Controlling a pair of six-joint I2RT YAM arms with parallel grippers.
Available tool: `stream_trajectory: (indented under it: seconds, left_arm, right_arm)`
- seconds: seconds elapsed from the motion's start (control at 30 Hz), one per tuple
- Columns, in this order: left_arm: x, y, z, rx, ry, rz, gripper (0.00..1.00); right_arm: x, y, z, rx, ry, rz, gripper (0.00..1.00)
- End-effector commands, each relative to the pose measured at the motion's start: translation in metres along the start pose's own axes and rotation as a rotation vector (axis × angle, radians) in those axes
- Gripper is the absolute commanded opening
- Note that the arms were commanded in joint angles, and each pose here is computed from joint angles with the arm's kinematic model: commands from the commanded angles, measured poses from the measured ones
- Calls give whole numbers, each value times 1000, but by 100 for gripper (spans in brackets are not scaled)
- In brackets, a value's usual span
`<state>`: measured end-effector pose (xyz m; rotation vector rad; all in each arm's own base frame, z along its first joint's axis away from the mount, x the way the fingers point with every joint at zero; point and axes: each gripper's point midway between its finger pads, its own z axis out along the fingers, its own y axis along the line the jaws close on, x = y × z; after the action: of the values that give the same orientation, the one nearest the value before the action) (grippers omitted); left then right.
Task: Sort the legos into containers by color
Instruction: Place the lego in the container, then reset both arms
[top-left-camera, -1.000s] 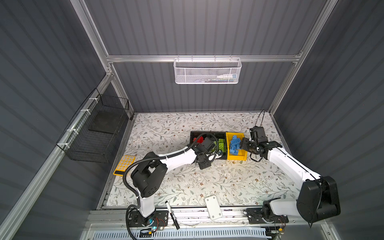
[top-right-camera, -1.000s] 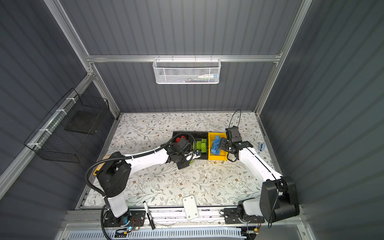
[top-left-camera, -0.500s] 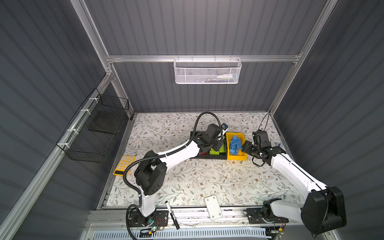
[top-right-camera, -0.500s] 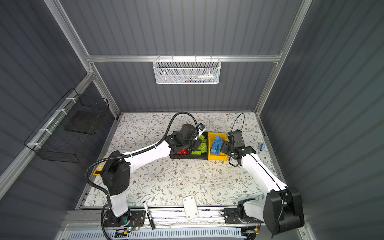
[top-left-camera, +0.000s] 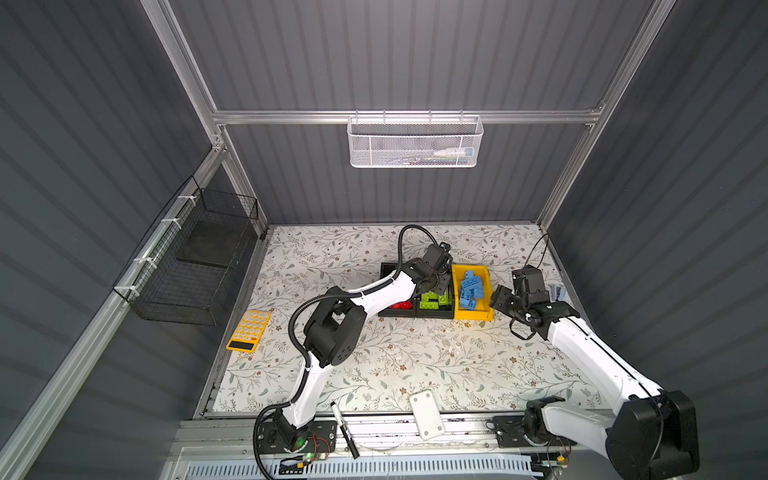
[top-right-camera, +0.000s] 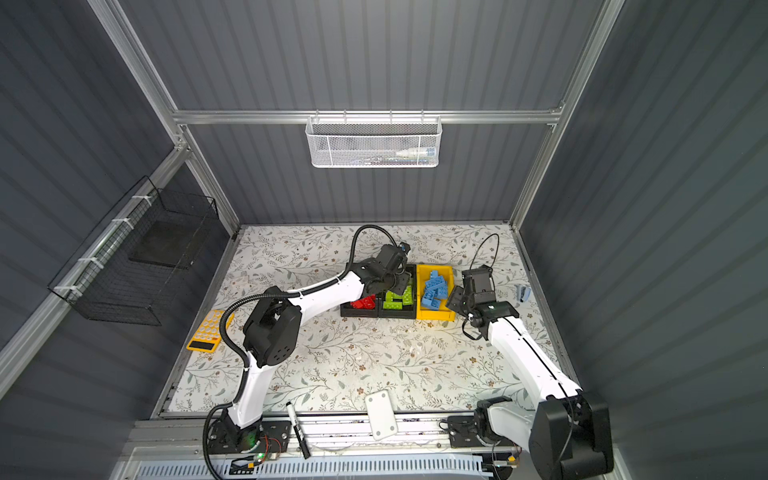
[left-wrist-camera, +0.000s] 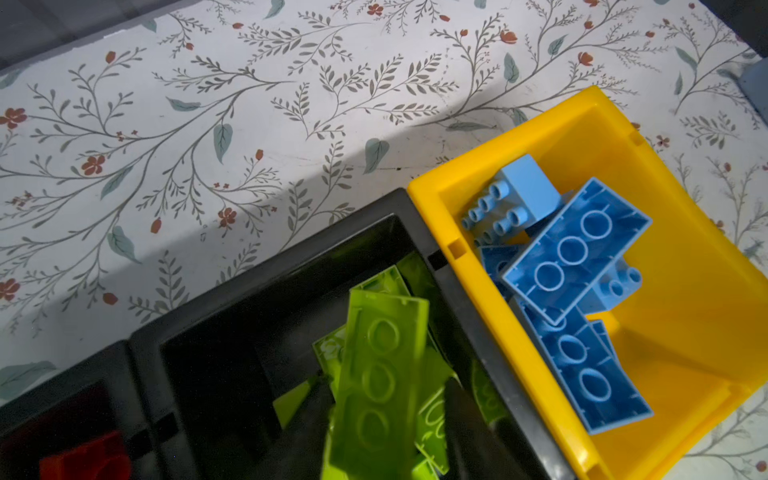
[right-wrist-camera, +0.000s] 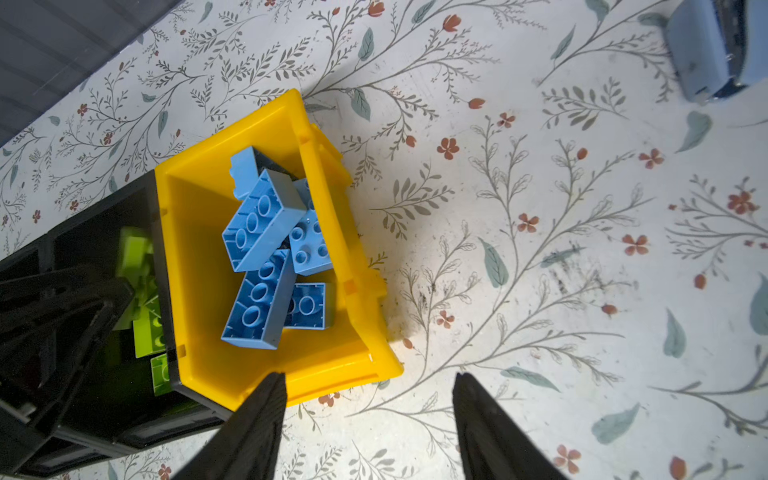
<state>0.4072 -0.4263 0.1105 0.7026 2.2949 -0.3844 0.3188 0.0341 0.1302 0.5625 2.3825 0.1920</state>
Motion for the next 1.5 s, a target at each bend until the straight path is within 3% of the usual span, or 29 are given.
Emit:
stream_trajectory:
  seconds: [0.0,0.03,0.07,0.1,0.27,0.37,0.5,0.63,0.77,1.0,1.17,1.3,1.37,1.43,1.47]
  left_arm:
    - [-21,4,-15,-19,-44,-38,66]
    - [-24,7,-19,-27,-58,-43,77]
    - [-28,11,-25,-36,-79,-49,95]
    - [-32,17,-32,-51,-103,-59,100]
    - [-59,89,-101,-150,-312,-182,100]
    - [-42,154,-149,-285,-421,-262,100]
    - [1,234,-213,-532,-520,-348,100]
    - [68,286,-242,-727,-503,-392,100]
    - [126,308,-250,-904,-444,-336,100]
    - [187,328,-222,-949,-406,-314,100]
    - [179,347,-195,-885,-420,-284,100]
    - [194,359,-164,-796,-360,-312,100]
    - [187,355,-162,-749,-403,-291,100]
    - [189,355,-154,-710,-336,-295,100]
    - [187,355,-155,-699,-371,-294,100]
  right_arm:
    - [-2,-5,0,13,-17,13,66]
    - [-2,-6,-1,15,-18,14,66]
    - [-3,-8,-2,22,-26,14,66]
    - [-4,-10,-3,28,-35,16,67]
    - [-26,-28,-20,82,-130,39,69]
    - [-44,-57,-34,184,-241,85,71]
    - [-64,-101,-55,286,-480,170,72]
    - [-60,-125,-51,288,-614,151,73]
    - [-46,-140,-36,363,-617,90,72]
    - [-58,-121,-7,263,-645,9,71]
    - [-78,-91,12,146,-675,-104,71]
    - [-79,-70,36,52,-634,-189,73]
    - [-75,-53,44,-21,-589,-258,78]
    - [-71,-40,54,-86,-567,-318,85]
    - [-69,-38,54,-93,-554,-325,90]
